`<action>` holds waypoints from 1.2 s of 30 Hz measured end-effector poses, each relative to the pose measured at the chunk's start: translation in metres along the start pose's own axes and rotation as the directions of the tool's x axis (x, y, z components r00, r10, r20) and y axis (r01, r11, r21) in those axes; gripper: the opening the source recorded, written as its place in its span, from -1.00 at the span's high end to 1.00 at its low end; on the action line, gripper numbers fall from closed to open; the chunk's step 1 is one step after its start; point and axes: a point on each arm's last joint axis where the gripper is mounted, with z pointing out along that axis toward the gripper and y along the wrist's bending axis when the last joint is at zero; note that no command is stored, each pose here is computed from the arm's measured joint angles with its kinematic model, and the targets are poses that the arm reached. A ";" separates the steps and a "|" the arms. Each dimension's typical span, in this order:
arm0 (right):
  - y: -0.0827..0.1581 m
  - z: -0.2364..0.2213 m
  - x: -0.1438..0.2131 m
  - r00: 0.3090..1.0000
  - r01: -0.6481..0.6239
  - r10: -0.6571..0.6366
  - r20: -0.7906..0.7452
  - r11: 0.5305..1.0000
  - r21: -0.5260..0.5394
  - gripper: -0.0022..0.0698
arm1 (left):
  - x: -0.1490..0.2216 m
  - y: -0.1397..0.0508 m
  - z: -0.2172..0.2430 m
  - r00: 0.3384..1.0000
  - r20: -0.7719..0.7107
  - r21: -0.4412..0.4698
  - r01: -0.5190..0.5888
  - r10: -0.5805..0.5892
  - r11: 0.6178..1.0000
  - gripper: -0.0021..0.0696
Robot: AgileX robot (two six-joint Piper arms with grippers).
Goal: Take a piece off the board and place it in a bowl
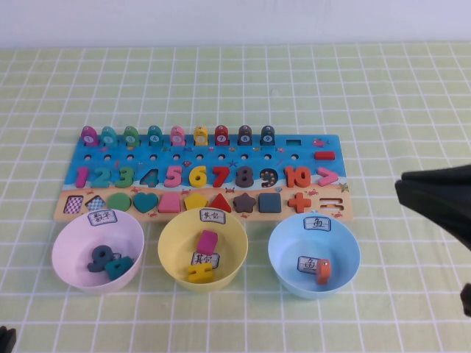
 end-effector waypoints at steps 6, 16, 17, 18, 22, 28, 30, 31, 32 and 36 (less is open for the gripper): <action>0.002 -0.003 0.012 0.994 0.019 -0.020 -0.104 1.000 -0.016 0.99 | 0.000 0.000 0.000 1.000 0.000 0.000 0.000 0.000 1.000 0.95; 0.006 -0.002 0.045 0.952 0.019 -0.034 -0.305 0.999 -0.050 0.99 | 0.000 0.000 0.000 1.000 0.000 0.000 0.000 0.000 1.000 0.96; 0.005 0.000 0.043 0.967 0.021 -0.030 -0.253 0.999 -0.036 0.99 | 0.000 0.000 0.000 1.000 0.000 0.000 0.000 0.000 1.000 0.95; 0.004 0.003 0.043 0.981 0.024 -0.027 -0.194 1.000 -0.019 0.99 | 0.000 0.000 0.000 1.000 0.000 0.000 0.000 0.000 1.000 0.95; 0.000 0.017 0.052 0.999 0.040 -0.039 -0.007 0.998 0.051 0.99 | 0.000 0.000 0.000 1.000 0.000 0.000 0.000 0.000 1.000 0.95; -0.001 0.030 0.092 0.984 0.018 -0.040 0.173 0.992 0.127 0.99 | 0.000 0.000 0.000 1.000 0.000 0.000 0.000 0.000 1.000 0.95; -0.003 0.028 0.107 0.982 -0.002 -0.027 0.187 0.989 0.150 0.99 | 0.000 0.000 0.000 1.000 0.000 0.000 0.000 0.000 1.000 0.95; -0.007 0.025 0.118 0.982 -0.019 -0.017 0.190 0.982 0.185 0.99 | 0.000 0.000 0.000 1.000 0.000 0.000 0.000 0.000 1.000 0.95; -0.009 0.024 0.128 0.984 -0.031 -0.008 0.180 0.977 0.209 0.99 | 0.000 0.000 0.000 1.000 0.000 0.000 0.000 0.000 1.000 0.95; -0.021 0.010 0.158 0.986 -0.082 0.024 0.167 0.934 0.348 0.99 | 0.000 0.000 0.000 1.000 0.000 0.000 0.000 0.000 1.000 0.95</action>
